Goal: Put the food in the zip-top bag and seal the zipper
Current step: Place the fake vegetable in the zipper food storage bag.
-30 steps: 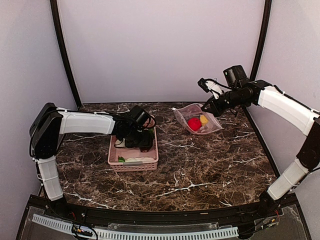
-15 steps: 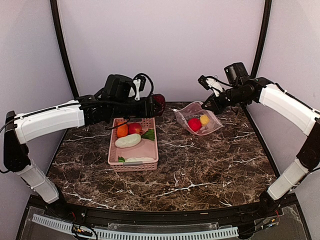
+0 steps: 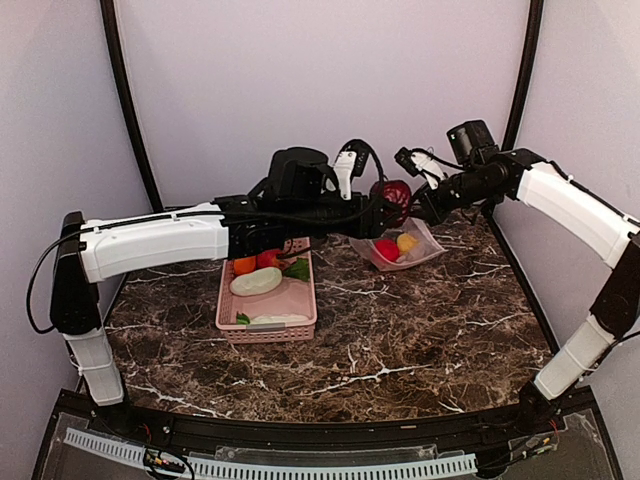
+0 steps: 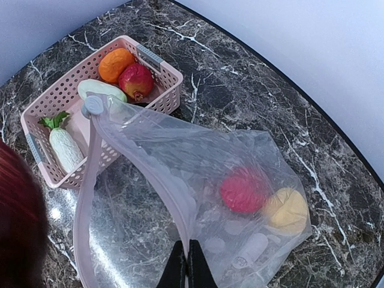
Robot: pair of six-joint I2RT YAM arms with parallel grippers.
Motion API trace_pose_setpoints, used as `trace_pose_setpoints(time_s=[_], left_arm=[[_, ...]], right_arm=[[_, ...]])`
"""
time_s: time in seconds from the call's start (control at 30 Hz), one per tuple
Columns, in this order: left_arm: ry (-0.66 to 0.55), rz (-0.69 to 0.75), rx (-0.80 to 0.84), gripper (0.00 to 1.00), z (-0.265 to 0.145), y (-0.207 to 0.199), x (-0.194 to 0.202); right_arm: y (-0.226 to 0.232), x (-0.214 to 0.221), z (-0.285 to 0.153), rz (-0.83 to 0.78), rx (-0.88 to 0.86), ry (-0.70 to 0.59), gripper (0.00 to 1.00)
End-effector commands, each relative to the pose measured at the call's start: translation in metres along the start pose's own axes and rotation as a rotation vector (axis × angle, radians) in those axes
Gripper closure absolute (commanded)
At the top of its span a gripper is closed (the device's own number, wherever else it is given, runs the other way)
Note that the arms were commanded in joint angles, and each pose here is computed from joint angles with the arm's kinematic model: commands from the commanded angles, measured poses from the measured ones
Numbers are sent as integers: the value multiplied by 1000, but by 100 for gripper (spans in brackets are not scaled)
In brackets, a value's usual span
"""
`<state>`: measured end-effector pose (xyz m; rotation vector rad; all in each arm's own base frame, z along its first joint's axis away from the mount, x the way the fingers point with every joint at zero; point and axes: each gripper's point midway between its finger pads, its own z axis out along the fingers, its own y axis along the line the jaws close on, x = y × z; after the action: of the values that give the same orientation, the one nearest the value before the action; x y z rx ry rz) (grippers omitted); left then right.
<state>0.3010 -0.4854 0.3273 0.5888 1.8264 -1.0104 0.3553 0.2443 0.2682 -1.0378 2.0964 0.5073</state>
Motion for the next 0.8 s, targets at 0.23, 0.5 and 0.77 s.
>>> trace_pose_setpoints(time_s=[0.23,0.5,0.77], left_arm=[[67,-97,-221,52,38,38,21],[103,-100,-301,36,43,54,31],[90,-11,-255,11,42,42,11]], right_arm=[[2,-29,-7,19,-19,-24,100],[5,-39,-14,30,-39,-45,100],[4,-38,-13,30,-31,-40,100]])
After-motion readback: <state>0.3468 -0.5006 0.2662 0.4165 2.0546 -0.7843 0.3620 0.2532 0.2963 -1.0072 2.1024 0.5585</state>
